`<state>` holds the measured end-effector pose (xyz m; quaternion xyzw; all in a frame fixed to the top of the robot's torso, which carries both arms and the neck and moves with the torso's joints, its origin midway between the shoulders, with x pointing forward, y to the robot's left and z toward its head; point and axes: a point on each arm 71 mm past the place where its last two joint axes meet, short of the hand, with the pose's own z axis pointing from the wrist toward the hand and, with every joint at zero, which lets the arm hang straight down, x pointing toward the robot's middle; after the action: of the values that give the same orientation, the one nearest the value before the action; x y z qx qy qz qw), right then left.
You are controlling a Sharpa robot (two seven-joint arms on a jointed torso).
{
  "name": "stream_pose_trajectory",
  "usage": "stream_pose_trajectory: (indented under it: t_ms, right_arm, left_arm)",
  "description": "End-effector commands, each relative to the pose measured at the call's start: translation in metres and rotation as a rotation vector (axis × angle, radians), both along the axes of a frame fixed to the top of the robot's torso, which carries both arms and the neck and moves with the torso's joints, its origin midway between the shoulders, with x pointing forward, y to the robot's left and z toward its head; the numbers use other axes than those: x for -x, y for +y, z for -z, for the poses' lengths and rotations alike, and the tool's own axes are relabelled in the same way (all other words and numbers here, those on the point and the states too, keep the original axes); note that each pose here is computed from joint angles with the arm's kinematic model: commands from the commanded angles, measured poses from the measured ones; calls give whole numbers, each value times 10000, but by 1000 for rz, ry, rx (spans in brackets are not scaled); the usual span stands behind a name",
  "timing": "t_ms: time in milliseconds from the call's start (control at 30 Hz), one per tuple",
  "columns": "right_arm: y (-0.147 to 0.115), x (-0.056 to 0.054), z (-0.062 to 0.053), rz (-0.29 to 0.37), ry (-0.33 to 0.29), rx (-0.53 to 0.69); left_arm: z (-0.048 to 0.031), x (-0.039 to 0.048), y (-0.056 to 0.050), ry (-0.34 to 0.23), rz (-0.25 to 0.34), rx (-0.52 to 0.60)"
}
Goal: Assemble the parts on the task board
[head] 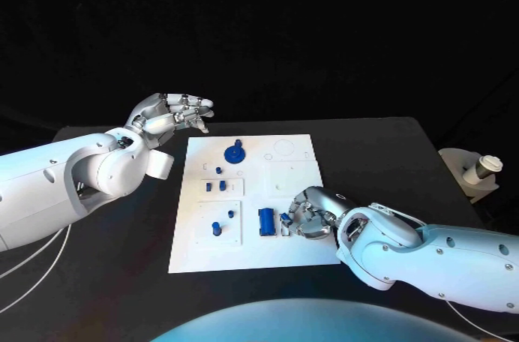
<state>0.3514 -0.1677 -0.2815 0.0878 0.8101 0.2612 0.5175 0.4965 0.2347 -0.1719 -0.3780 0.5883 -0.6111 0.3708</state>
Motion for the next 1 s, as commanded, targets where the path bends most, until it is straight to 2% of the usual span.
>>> stream_pose_trajectory:
  t_ms: [33, 1000]
  right_arm:
    - [0, 12, 52, 2, 57, 23]
    - [59, -31, 72, 5, 27, 59]
  left_arm:
    - [-12, 10, -31, -4, 22, 8]
    - [-8, 14, -22, 3, 26, 5]
